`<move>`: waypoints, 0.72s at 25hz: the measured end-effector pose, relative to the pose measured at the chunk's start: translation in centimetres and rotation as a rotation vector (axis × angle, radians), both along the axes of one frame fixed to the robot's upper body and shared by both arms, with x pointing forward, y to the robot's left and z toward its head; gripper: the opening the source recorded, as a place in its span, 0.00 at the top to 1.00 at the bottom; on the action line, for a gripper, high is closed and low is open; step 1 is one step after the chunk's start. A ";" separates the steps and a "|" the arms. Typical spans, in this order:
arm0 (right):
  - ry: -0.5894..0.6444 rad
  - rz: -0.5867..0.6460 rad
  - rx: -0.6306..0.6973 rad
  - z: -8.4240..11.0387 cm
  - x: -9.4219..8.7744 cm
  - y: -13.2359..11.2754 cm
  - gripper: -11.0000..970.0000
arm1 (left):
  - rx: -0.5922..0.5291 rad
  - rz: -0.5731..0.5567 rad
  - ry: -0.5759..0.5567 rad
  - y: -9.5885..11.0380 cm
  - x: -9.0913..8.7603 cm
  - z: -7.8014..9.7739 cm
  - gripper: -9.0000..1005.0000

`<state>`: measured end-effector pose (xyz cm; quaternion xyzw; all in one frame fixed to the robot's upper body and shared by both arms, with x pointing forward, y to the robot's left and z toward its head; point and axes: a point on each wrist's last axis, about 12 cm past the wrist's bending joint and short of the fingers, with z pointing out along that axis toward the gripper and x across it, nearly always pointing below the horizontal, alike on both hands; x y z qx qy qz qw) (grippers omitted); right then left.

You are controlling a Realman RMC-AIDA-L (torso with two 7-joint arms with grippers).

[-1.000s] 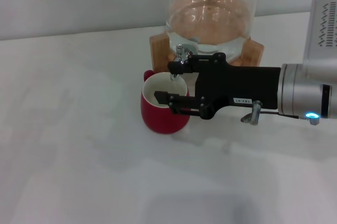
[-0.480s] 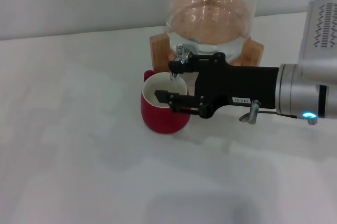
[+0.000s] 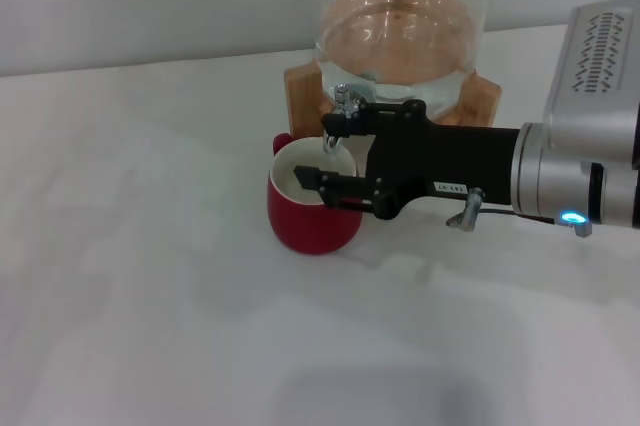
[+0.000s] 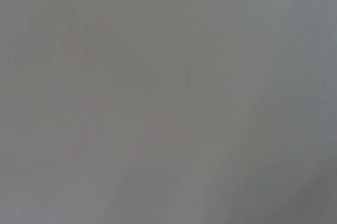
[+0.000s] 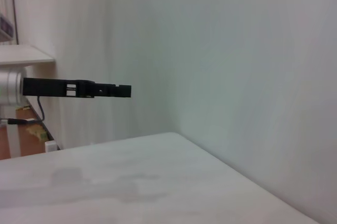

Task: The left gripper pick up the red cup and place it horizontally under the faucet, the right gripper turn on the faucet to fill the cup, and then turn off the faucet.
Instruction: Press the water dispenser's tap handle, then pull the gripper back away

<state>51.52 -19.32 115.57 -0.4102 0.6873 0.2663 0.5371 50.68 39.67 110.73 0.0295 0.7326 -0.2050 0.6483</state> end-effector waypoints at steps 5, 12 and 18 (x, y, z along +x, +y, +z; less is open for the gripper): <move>-0.001 -0.012 0.000 0.0 0.0 -0.3 0.35 | 0.001 0.000 0.000 0.0 0.0 0.0 0.14; -0.005 -0.037 0.001 0.2 0.1 -1.2 0.35 | 0.002 -0.002 -0.003 0.0 0.0 0.1 0.14; -0.005 -0.061 0.002 0.2 0.1 -1.9 0.35 | 0.002 -0.003 -0.005 0.0 0.1 0.1 0.14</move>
